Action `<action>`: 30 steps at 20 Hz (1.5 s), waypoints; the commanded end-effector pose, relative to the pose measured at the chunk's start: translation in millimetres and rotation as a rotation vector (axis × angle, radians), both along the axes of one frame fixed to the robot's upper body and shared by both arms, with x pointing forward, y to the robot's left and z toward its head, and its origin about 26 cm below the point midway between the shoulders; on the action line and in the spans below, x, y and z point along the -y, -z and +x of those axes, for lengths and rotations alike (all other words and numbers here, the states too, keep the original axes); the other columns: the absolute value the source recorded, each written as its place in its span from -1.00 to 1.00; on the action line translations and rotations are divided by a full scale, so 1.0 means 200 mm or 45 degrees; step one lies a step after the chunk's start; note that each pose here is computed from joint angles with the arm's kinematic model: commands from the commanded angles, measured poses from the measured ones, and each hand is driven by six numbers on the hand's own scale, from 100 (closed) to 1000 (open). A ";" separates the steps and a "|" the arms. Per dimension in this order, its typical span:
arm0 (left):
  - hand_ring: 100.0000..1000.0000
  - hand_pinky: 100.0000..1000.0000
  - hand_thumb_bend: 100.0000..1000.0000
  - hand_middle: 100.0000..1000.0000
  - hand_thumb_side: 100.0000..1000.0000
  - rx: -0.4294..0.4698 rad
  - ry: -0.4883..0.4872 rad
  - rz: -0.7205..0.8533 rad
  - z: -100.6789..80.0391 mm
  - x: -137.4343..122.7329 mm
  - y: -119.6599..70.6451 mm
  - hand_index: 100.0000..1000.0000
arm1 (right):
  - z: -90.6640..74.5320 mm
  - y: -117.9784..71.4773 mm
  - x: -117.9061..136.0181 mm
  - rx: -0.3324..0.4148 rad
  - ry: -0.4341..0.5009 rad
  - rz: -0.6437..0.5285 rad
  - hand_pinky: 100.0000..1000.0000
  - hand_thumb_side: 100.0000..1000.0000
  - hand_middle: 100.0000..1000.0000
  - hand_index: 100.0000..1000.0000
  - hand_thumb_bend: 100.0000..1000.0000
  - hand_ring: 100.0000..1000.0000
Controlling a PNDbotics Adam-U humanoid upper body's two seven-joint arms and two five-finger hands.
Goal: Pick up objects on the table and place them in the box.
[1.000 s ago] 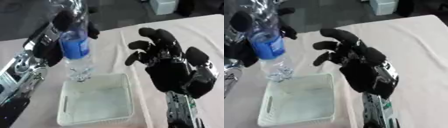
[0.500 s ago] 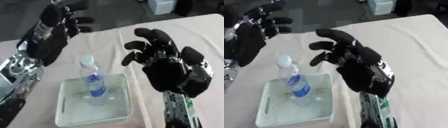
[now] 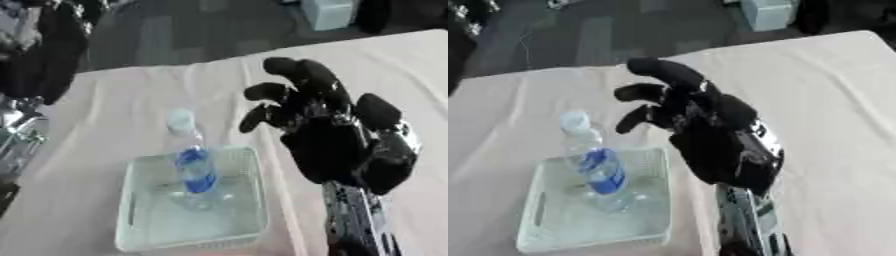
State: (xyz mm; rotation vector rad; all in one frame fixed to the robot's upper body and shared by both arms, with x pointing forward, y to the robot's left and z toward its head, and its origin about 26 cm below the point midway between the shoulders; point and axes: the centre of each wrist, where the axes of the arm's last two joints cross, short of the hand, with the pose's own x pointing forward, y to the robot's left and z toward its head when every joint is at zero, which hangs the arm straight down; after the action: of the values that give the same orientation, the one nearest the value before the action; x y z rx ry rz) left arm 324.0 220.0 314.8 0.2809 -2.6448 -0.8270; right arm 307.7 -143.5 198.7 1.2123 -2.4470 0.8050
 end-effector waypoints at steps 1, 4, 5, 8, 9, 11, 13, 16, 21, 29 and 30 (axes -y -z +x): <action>0.98 0.94 -0.15 1.00 1.00 0.252 -0.186 0.096 -0.06 -0.05 -0.06 1.00 | 0.00 -0.04 -0.02 0.043 -0.016 0.016 0.31 1.00 0.78 0.83 -1.00 0.65; 0.98 0.93 -0.26 1.00 1.00 0.317 -0.254 0.064 -0.09 -0.04 -0.02 1.00 | 0.00 -0.04 -0.03 0.042 -0.020 0.024 0.31 1.00 0.78 0.84 -1.00 0.65; 0.98 0.92 -0.35 1.00 1.00 0.324 -0.270 0.030 -0.09 -0.04 0.01 1.00 | 0.00 -0.04 -0.03 0.043 -0.019 0.029 0.31 1.00 0.78 0.87 -1.00 0.65; 0.98 0.93 -0.48 1.00 1.00 0.334 -0.303 -0.070 -0.09 -0.03 0.08 1.00 | 0.01 -0.04 -0.04 0.052 -0.013 0.044 0.31 1.00 0.78 0.90 -1.00 0.65; 0.99 0.94 -0.52 1.00 1.00 0.326 -0.310 -0.114 -0.08 -0.02 0.11 1.00 | 0.01 -0.05 -0.04 0.057 -0.011 0.052 0.30 1.00 0.79 0.91 -1.00 0.65; 1.00 0.98 -0.59 1.00 1.00 0.301 -0.324 -0.200 -0.08 -0.02 0.17 1.00 | 0.01 -0.06 -0.04 0.072 -0.001 0.069 0.31 1.00 0.83 0.92 -1.00 0.68; 1.00 1.00 -0.62 1.00 1.00 0.277 -0.314 -0.275 -0.07 -0.01 0.23 1.00 | 0.01 -0.08 -0.05 0.110 0.009 0.089 0.32 1.00 0.85 0.91 -1.00 0.69; 1.00 1.00 -0.64 1.00 1.00 0.231 -0.316 -0.360 -0.08 0.01 0.30 1.00 | 0.00 -0.13 -0.08 0.190 0.006 0.139 0.31 1.00 0.83 0.89 -1.00 0.67; 1.00 1.00 -0.63 1.00 1.00 0.195 -0.315 -0.449 -0.08 0.02 0.38 1.00 | -0.01 -0.19 -0.13 0.260 -0.024 0.218 0.31 1.00 0.83 0.86 -1.00 0.66; 1.00 1.00 -0.65 1.00 1.00 0.211 -0.334 -0.510 -0.09 0.03 0.43 1.00 | -0.01 -0.21 -0.12 0.289 -0.004 0.270 0.47 1.00 0.98 0.97 -1.00 0.82; 0.99 1.00 -0.65 1.00 1.00 0.214 -0.336 -0.515 -0.09 0.03 0.44 1.00 | -0.01 -0.22 -0.11 0.291 0.001 0.272 0.50 1.00 0.99 0.98 -1.00 0.84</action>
State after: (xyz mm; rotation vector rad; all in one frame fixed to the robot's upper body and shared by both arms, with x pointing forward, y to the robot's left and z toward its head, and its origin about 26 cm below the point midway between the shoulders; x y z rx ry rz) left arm 308.9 212.8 221.4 0.5738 -2.7393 -0.1996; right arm 308.8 -120.6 232.7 1.2492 -2.7070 0.6921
